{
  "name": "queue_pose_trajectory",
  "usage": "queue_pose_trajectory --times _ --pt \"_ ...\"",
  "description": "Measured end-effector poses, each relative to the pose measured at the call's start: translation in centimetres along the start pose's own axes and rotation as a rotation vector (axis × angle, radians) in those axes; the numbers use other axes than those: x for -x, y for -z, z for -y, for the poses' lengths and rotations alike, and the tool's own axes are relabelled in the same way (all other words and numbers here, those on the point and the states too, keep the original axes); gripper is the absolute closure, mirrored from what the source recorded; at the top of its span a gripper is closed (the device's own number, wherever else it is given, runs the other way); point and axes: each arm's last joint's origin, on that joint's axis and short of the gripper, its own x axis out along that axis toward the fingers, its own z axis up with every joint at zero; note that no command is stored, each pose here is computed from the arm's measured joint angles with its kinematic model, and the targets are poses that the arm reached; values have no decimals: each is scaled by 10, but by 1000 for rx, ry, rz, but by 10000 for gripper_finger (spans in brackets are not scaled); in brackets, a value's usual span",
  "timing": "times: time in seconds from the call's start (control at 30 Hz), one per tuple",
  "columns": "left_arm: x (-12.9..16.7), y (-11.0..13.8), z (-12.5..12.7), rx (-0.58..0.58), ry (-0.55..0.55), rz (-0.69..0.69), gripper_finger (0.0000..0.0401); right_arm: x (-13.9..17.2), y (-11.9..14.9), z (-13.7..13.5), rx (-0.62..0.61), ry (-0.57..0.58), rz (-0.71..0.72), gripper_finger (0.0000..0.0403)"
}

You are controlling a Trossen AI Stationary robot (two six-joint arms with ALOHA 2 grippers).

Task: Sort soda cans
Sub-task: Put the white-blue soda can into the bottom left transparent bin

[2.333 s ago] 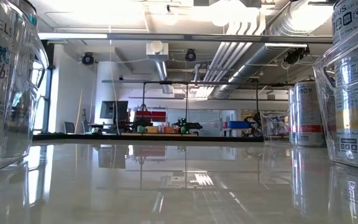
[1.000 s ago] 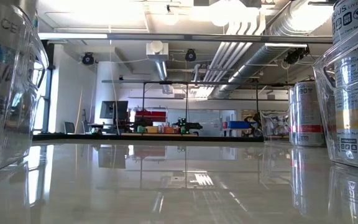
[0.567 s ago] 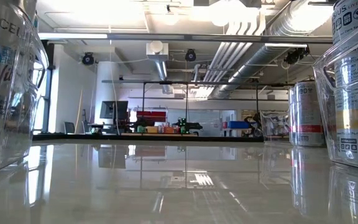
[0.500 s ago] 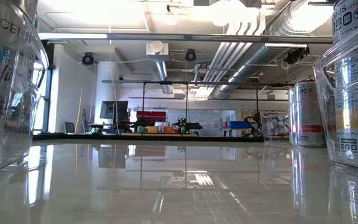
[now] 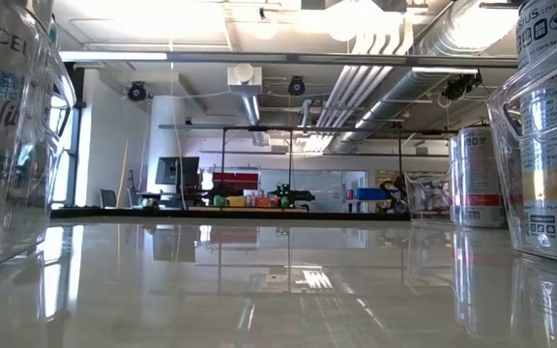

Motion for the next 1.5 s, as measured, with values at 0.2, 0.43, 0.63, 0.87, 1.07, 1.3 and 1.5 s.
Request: queue_pose_trajectory --times 0.2,0.43,0.63,0.87,1.07,1.3,1.5 --pt "0 -2 1 -38 9 9 127 0 0 0 4 0 0 85" --pt "5 4 -4 -129 -59 -20 124 0 0 0 11 0 0 85" --pt "25 10 -8 -192 -110 30 124 0 0 0 11 0 0 85" --pt "29 14 -3 -279 -61 52 123 0 -1 0 5 -1 5 85" --pt "19 16 1 -295 -34 53 123 0 -1 0 4 -1 6 85" --pt "-5 15 7 -318 -141 -10 123 0 -1 0 4 -1 7 85" --pt "-14 16 14 -379 -135 -23 119 0 -1 0 4 -2 7 85"
